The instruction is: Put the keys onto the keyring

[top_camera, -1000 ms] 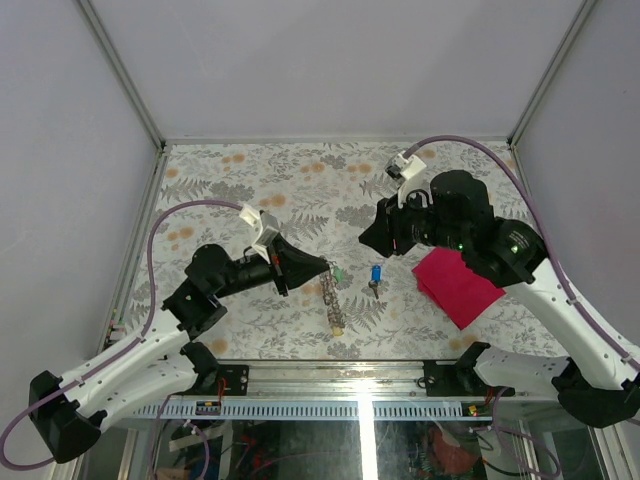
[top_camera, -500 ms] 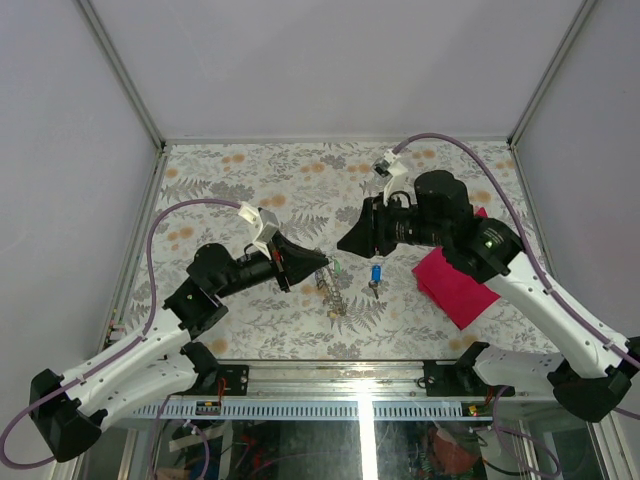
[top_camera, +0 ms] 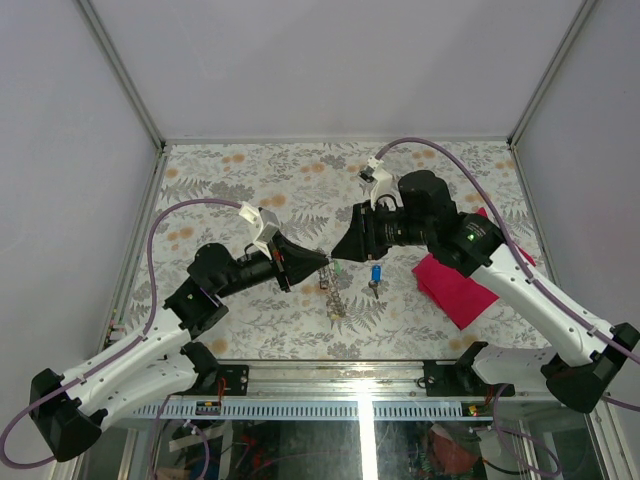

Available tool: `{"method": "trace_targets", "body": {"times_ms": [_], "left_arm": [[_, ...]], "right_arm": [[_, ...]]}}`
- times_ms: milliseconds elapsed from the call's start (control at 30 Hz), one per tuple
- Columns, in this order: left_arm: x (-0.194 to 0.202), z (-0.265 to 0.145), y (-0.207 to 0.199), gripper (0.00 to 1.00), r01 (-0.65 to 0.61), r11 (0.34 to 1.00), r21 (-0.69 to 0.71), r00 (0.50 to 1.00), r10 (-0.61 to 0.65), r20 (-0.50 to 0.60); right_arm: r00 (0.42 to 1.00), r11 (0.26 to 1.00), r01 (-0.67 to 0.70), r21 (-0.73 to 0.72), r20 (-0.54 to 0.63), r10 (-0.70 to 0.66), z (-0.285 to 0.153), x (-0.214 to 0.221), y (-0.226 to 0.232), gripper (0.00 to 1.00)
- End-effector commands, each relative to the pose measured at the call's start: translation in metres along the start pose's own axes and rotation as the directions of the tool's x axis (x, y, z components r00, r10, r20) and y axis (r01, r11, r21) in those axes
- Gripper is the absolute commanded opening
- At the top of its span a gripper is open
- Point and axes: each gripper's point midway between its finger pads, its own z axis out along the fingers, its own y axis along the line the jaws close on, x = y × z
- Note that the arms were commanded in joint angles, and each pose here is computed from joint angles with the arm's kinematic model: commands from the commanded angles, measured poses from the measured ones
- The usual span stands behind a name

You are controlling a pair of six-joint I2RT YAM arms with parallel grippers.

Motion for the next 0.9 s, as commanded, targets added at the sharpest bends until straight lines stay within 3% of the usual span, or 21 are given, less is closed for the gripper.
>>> {"method": "trace_targets", "body": {"times_ms": [0,167,467,867], "left_arm": [[-0.036,0.003,-0.013,0.0,-0.051,0.998,0.038,0.991,0.046,0.123],[-0.036,0.003,-0.013,0.0,-0.053,0.998,0.036,0.992,0.048,0.119],[-0.036,0.001,-0.013,0.0,-0.055,0.998,0.032,0.992,0.051,0.118],[-0.041,-0.002,-0.014,0.0,-0.066,0.998,0.025,0.989,0.062,0.134]], "right_arm": [[1.0,0.999,0.004,-0.037,-0.02,-0.005,0.003,0.002,0.005,0.32],[0.999,1.0,0.0,-0.026,-0.041,-0.001,0.006,0.006,0.001,0.28],[1.0,1.0,0.013,0.01,-0.024,-0.013,0.002,0.002,-0.004,0.0],[0.997,0.999,0.013,0.031,-0.079,-0.01,0.004,0.014,-0.011,0.0]]}}
